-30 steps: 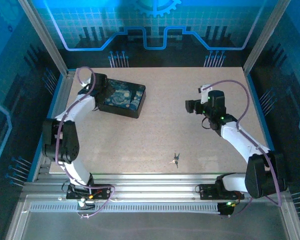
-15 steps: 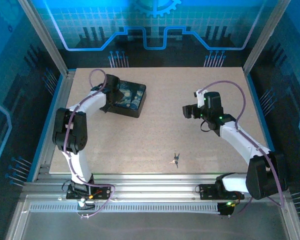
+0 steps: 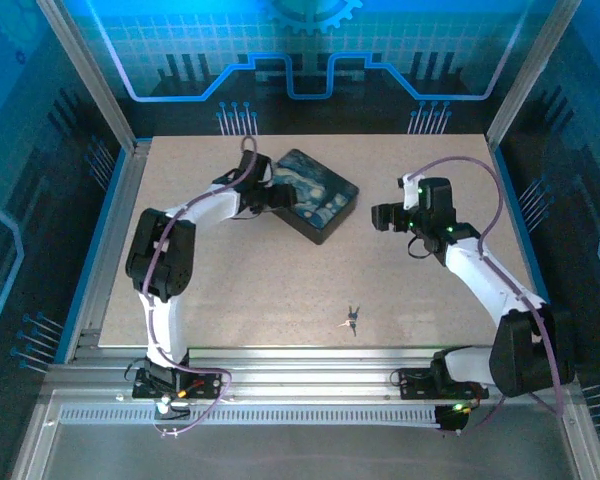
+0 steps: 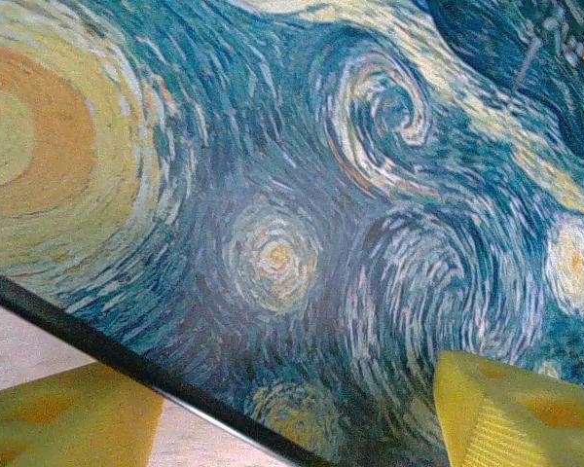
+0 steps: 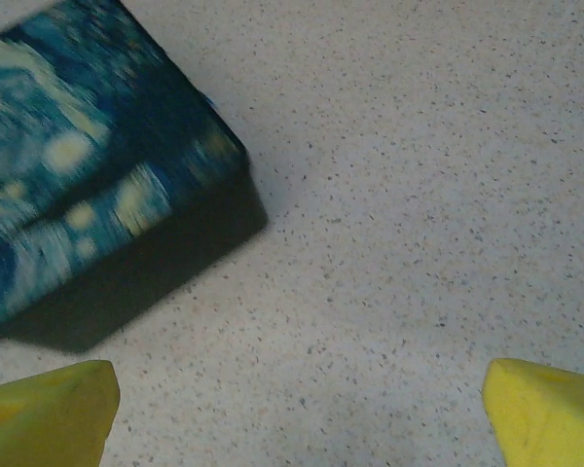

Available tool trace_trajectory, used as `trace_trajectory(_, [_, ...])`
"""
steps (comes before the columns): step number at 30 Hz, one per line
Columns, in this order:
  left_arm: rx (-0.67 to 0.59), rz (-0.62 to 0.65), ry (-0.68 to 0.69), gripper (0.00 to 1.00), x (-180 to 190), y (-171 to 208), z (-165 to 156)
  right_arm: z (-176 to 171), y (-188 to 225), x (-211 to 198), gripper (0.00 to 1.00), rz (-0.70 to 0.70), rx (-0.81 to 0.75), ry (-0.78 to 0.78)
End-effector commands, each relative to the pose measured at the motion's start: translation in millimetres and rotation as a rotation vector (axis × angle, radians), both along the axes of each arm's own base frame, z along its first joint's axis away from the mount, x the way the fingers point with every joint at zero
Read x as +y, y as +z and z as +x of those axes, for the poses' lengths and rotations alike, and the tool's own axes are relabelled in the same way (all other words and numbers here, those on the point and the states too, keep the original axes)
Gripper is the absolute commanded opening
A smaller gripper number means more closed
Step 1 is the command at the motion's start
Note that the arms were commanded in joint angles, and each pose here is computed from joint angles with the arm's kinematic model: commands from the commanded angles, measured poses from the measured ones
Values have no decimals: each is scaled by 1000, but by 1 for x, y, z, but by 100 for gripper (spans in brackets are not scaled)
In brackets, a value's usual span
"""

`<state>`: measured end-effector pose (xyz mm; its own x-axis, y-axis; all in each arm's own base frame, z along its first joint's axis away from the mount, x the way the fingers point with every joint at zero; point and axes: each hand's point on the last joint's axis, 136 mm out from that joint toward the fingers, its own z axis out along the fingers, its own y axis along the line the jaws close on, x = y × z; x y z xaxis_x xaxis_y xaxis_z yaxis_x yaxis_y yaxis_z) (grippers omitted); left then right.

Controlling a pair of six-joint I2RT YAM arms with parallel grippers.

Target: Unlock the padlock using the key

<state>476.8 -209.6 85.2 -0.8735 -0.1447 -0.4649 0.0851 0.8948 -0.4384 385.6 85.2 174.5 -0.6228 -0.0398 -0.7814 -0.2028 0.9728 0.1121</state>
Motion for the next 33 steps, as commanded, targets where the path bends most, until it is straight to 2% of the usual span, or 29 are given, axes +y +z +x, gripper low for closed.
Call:
trace_trajectory(1, [181,22,-385,75,-54,-43,-72,8,-7,4,97,64,56,-3])
trace_trajectory(4, [159,25,-360,78,-53,-36,-65,14,-24,2,96,87,112,-32])
trace_trajectory(10, [71,-15,-238,83,-37,8,-41,17,-48,3,93,124,185,-60])
trace_trajectory(15, [19,-63,-193,88,-29,41,-36,6,-58,21,92,185,229,-7])
trace_trajectory(20, [2,-115,-126,89,-16,56,-37,-5,-77,53,90,196,261,68])
trace_trajectory(24, [20,-95,-52,89,3,56,-39,-13,-87,79,88,211,297,120])
trace_trajectory(28, [31,-27,55,89,31,55,-43,-28,-85,121,88,234,299,209])
trace_trajectory(33, [75,82,187,90,65,47,-53,-52,-78,198,88,257,297,351])
